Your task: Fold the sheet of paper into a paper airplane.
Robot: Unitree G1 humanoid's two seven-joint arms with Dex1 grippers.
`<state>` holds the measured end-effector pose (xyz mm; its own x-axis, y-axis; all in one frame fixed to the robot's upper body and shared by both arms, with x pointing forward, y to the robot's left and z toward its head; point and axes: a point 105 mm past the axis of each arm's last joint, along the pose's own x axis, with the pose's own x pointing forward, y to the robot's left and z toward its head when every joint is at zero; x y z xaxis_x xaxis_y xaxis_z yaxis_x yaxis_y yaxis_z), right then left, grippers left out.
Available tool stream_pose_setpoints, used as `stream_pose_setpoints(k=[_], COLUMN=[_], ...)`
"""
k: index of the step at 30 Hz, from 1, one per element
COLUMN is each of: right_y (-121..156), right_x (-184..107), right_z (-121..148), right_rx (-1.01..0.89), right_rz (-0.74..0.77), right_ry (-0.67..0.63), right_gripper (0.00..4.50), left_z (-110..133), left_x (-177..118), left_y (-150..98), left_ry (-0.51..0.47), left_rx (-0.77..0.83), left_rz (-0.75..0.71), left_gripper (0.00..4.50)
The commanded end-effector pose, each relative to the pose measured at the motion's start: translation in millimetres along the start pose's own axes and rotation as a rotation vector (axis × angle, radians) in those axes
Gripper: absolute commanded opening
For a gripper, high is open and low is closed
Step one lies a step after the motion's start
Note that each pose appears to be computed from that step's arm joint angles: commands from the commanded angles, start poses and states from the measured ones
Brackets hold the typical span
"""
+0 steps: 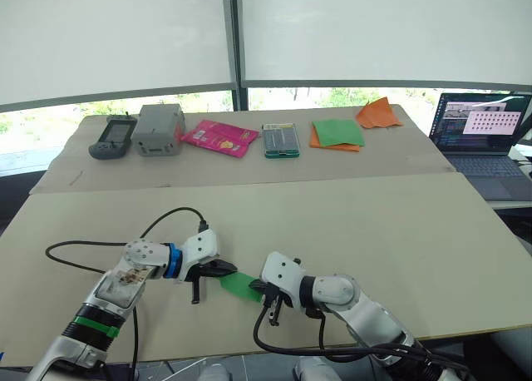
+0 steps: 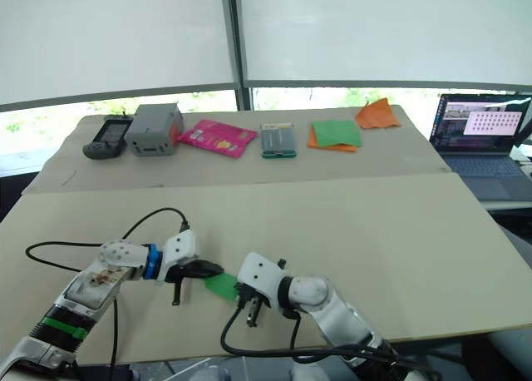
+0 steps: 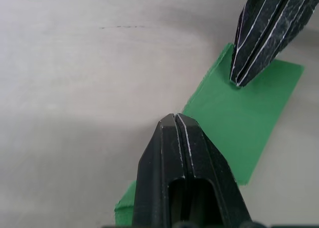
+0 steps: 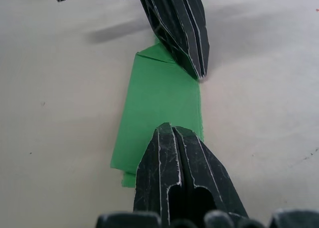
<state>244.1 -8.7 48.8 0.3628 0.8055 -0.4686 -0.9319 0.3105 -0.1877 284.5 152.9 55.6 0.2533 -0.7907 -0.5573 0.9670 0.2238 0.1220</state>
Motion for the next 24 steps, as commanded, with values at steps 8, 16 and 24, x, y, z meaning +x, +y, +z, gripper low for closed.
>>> stream_pose_setpoints(k=[8, 16, 24], right_y=[6, 7, 7], right_x=[-3, -3, -2], right_z=[-32, -33, -33], right_rx=[0.065, 0.069, 0.069], right_rz=[0.013, 0.016, 0.018], right_ry=[0.133, 0.138, 0.139], right_gripper=[0.02, 0.02, 0.02], left_z=[-52, -59, -49], left_x=[-27, -33, -39], left_y=[5, 8, 22], left_ry=[0.161, 0.173, 0.143], left_rx=[-0.123, -0.136, -0.123], left_rz=[0.068, 0.096, 0.146], left_gripper=[0.00, 0.00, 0.00])
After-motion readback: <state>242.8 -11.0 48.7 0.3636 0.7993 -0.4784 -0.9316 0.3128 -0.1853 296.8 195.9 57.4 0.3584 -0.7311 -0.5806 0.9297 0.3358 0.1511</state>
